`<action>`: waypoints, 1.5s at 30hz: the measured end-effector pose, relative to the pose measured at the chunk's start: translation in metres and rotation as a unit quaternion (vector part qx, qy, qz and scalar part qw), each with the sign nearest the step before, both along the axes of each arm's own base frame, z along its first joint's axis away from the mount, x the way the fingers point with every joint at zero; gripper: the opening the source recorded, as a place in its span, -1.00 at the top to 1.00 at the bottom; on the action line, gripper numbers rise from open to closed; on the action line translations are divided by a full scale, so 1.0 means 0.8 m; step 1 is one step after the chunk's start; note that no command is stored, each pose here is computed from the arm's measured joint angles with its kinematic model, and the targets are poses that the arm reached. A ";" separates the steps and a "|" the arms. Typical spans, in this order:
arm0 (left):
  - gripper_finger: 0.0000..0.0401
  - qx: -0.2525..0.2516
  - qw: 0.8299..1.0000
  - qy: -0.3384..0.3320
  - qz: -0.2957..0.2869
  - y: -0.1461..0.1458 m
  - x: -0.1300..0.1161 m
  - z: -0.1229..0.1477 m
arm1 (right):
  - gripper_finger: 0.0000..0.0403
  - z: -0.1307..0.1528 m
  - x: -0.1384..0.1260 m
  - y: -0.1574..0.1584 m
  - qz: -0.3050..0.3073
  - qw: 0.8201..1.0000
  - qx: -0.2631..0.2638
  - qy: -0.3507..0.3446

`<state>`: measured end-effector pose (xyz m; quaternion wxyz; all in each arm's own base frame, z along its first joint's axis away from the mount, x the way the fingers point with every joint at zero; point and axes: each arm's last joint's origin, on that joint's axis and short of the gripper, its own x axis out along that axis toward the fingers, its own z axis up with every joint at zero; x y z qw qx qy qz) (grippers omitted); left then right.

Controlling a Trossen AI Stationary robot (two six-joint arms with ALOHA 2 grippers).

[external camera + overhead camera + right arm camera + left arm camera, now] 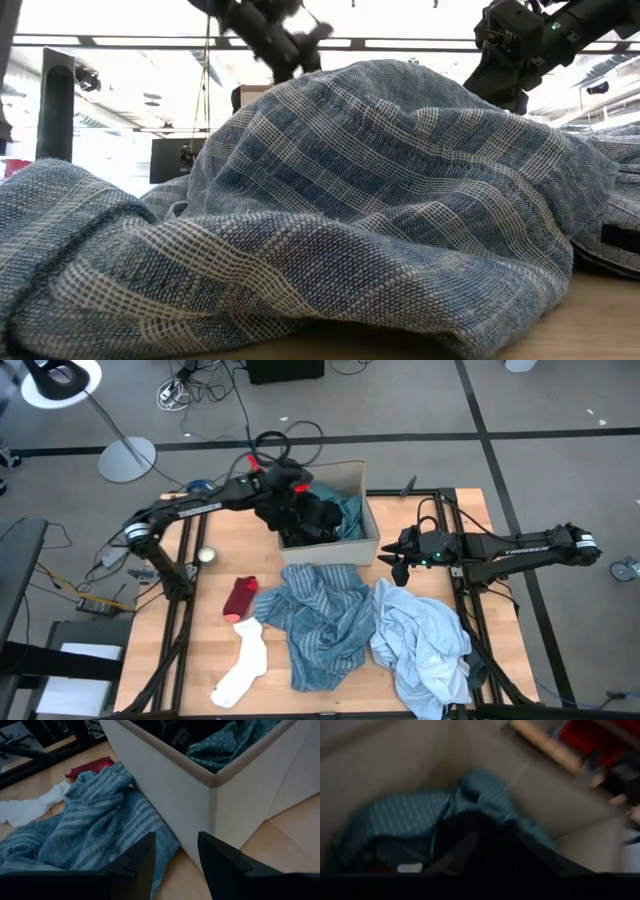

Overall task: Sort clothes
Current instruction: Put the black boxer into the laundry bin

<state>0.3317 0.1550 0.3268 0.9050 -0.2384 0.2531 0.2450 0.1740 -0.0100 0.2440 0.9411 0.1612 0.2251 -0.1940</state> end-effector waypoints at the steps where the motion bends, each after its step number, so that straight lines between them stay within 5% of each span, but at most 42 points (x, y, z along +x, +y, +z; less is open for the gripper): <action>1: 0.34 0.008 1.000 -0.012 -0.001 -0.003 -0.006 0.011 | 0.26 0.000 0.000 0.000 0.000 1.000 0.000 0.000; 9: 0.37 0.022 1.000 -0.002 -0.010 -0.013 -0.034 0.040 | 0.26 0.000 0.000 0.000 0.000 1.000 0.000 0.000; 22: 0.43 -0.005 0.982 0.177 -0.071 0.017 -0.009 0.069 | 0.26 0.001 0.000 0.000 -0.002 1.000 -0.001 -0.003; 31: 0.43 -0.085 0.938 0.327 -0.082 0.044 0.041 -0.007 | 0.26 0.001 0.000 0.000 -0.003 1.000 -0.001 -0.003; 45: 0.43 -0.188 0.884 0.422 -0.068 0.072 0.087 -0.151 | 0.26 0.001 0.000 0.000 -0.003 1.000 -0.002 -0.003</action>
